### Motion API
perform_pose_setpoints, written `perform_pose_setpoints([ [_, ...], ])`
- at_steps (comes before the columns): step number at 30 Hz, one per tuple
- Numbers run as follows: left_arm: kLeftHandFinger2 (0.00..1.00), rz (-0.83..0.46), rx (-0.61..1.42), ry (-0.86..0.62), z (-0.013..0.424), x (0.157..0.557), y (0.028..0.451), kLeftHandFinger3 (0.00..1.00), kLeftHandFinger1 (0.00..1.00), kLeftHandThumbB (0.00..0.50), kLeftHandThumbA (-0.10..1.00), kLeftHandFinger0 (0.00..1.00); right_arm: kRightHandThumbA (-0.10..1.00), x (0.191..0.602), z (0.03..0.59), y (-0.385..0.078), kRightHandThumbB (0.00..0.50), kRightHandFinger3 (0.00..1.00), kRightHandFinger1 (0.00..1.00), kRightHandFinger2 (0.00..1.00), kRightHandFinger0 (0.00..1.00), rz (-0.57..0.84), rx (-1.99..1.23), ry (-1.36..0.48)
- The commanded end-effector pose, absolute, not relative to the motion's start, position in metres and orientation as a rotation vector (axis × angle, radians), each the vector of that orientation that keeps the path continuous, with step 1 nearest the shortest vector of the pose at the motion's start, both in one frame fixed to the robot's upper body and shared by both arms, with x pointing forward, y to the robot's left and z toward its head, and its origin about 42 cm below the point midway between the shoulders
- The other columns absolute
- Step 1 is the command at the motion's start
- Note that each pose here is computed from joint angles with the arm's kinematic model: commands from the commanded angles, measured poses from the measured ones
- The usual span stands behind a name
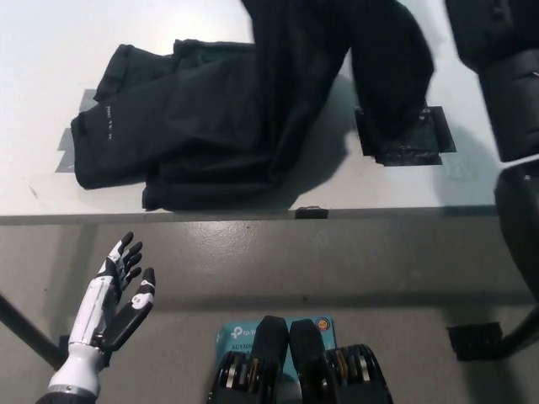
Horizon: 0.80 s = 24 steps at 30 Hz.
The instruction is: The robot grabs the right edges of the black jacket on the table, and folds it in half
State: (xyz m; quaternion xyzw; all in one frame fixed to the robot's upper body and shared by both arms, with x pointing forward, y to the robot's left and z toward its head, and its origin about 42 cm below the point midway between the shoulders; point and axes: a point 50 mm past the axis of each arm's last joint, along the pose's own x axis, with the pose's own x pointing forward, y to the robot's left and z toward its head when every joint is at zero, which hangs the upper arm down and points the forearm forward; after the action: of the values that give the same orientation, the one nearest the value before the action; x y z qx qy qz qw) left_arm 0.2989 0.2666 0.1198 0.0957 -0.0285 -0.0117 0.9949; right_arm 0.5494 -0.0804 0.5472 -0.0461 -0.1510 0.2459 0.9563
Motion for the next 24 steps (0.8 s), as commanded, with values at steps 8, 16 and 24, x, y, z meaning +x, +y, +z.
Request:
perform_pose_setpoints([
  [8,1.0,-0.058,0.253,-0.112,0.141,0.301,0.261,1.0,1.0,0.112,0.47,1.0,-0.1,0.508,0.586,0.019,0.196,0.25,0.35,0.63,0.0,0.758,-0.423,-0.507],
  [16,1.0,-0.06,0.283,-0.114,0.143,0.299,0.256,1.0,1.0,0.147,0.46,1.0,-0.1,0.517,0.516,0.068,0.207,0.39,0.23,0.5,0.0,0.8,-0.544,-0.417],
  [24,1.0,-0.09,0.335,-0.114,0.156,0.3,0.249,1.0,1.0,0.157,0.47,1.0,-0.1,0.522,0.407,0.096,0.205,0.52,0.49,0.8,0.07,0.757,-0.734,-0.255],
])
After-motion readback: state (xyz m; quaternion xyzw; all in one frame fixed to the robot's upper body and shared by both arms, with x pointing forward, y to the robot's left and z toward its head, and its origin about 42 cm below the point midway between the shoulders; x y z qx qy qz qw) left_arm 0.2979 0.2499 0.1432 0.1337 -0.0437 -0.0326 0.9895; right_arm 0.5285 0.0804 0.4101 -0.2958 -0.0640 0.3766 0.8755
